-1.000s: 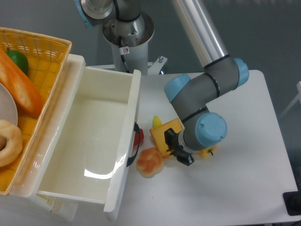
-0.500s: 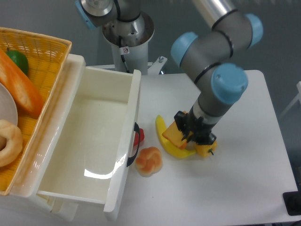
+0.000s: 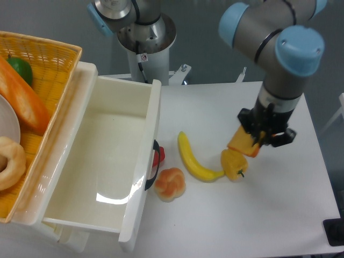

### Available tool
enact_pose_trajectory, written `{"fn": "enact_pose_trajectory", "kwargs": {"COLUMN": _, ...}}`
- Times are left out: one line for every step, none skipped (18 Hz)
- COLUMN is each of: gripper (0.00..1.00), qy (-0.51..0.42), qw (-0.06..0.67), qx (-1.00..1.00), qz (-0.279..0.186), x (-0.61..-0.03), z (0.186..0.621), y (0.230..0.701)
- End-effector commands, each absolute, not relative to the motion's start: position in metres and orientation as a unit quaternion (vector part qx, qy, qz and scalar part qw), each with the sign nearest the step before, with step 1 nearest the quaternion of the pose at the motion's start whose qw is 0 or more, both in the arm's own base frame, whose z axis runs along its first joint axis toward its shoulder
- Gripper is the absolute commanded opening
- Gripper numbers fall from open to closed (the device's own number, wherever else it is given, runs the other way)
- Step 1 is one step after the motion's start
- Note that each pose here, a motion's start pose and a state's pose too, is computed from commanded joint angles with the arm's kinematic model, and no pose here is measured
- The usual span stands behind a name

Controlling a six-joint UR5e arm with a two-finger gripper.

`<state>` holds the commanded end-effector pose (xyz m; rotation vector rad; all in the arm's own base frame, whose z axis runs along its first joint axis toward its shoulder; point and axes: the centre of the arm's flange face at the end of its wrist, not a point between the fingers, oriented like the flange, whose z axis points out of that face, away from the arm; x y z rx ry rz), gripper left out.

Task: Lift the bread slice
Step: 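Lift the held bread slice up off the banana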

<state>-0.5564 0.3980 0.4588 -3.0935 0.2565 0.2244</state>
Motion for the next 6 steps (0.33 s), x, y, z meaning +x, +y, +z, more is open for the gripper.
{"fn": "enact_pose_trajectory", "kwargs": {"gripper": 0.0, "qy": 0.087, "qw": -0.001, "qx": -0.993, "qz": 0.077, "x": -0.556, "z": 0.461, "y": 0.395}}
{"fn": "enact_pose_trajectory", "kwargs": {"gripper": 0.0, "qy": 0.088, "qw": -0.006, "qx": -0.993, "qz": 0.075, "x": -0.555, "z": 0.459, "y": 0.395}}
{"fn": "enact_pose_trajectory", "kwargs": {"gripper": 0.0, "qy": 0.089, "qw": -0.009, "qx": -0.994, "qz": 0.068, "x": -0.553, "z": 0.457, "y": 0.394}}
{"fn": "enact_pose_trajectory", "kwargs": {"gripper": 0.0, "qy": 0.089, "qw": -0.011, "qx": -0.994, "qz": 0.062, "x": -0.552, "z": 0.455, "y": 0.394}}
{"fn": "enact_pose_trajectory", "kwargs": {"gripper": 0.0, "qy": 0.09, "qw": -0.012, "qx": -0.994, "qz": 0.059, "x": -0.55, "z": 0.453, "y": 0.394}}
{"fn": "enact_pose_trajectory", "kwargs": {"gripper": 0.0, "qy": 0.092, "qw": -0.014, "qx": -0.994, "qz": 0.055, "x": -0.547, "z": 0.451, "y": 0.393}}
